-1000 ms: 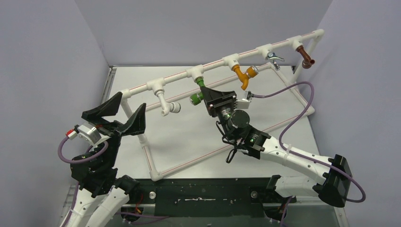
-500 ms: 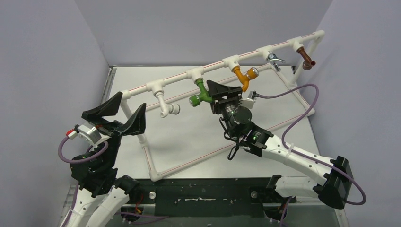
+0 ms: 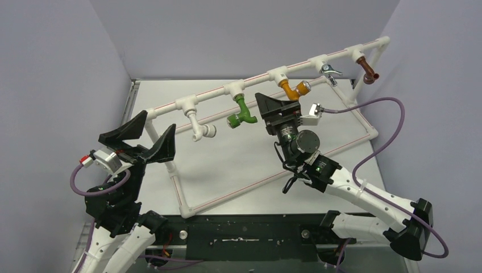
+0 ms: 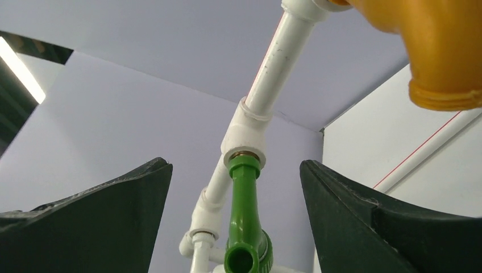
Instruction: Install the water faucets
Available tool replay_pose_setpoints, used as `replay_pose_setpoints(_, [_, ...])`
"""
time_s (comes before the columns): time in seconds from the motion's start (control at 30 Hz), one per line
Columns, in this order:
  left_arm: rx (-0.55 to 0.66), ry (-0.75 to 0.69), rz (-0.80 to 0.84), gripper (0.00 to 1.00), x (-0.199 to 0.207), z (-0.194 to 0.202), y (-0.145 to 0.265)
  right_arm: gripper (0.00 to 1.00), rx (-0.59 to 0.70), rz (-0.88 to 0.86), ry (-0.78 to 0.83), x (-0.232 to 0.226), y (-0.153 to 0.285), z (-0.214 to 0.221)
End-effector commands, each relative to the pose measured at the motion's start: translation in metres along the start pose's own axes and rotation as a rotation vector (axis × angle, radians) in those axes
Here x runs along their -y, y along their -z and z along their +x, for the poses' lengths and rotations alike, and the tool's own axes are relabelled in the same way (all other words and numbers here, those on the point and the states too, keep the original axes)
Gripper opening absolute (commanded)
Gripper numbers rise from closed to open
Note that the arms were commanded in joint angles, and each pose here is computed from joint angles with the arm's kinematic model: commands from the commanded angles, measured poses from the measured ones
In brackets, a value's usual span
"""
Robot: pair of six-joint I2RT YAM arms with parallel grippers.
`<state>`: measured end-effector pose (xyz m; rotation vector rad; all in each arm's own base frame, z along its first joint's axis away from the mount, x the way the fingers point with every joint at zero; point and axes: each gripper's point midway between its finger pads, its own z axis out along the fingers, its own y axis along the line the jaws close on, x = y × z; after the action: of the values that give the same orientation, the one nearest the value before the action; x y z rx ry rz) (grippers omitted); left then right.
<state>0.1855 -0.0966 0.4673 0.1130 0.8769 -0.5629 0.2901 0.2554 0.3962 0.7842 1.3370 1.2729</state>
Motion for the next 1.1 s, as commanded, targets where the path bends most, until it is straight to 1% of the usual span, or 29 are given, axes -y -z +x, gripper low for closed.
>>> replay_pose_setpoints(0.0, [0.023, -0.010, -0.005, 0.94, -0.001, -0.008, -0.003, 0.86, -0.018, -0.091, 0.221, -0.028, 0.008, -0.011])
replay_pose_setpoints(0.1, [0.023, -0.010, -0.005, 0.94, 0.000, -0.008, -0.003, 0.85, -0.043, -0.112, 0.381, -0.031, 0.010, -0.011])
replay_pose_setpoints(0.3, [0.022, -0.011, -0.005, 0.94, -0.001, -0.008, -0.003, 0.87, -0.124, -0.342, 0.766, -0.057, 0.022, -0.003])
replay_pose_setpoints(0.47, [0.013, -0.011, -0.005, 0.94, -0.001, -0.004, -0.004, 0.88, -0.157, -0.450, 1.066, -0.068, 0.030, -0.004])
replay_pose_setpoints(0.63, [0.011, -0.011, -0.004, 0.94, -0.001, -0.004, -0.005, 0.90, -0.189, -0.560, 1.403, -0.073, 0.037, -0.006])
replay_pose_setpoints(0.7, [0.010, -0.011, -0.004, 0.94, -0.001, -0.003, -0.005, 0.92, -0.217, -0.629, 1.525, -0.075, 0.042, -0.002])
replay_pose_setpoints(0.77, [0.011, -0.012, -0.004, 0.94, -0.001, -0.004, -0.005, 0.92, -0.273, -0.729, 1.659, -0.072, 0.050, 0.006])
replay_pose_setpoints(0.8, [0.012, -0.011, -0.004, 0.94, -0.001, -0.004, -0.005, 0.93, -0.328, -0.774, 1.729, -0.063, 0.055, 0.012])
replay_pose_setpoints(0.87, [0.011, -0.013, -0.004, 0.94, -0.001, -0.004, -0.005, 0.92, -0.360, -0.863, 1.881, -0.055, 0.061, 0.017])
replay_pose_setpoints(1.0, [0.015, -0.014, -0.004, 0.94, -0.001, -0.005, -0.004, 0.93, -0.369, -0.923, 2.030, -0.047, 0.064, 0.015])
replay_pose_setpoints(1.07, [0.014, -0.014, -0.006, 0.94, -0.001, -0.005, -0.004, 0.93, -0.356, -0.912, 2.104, -0.044, 0.061, 0.010])
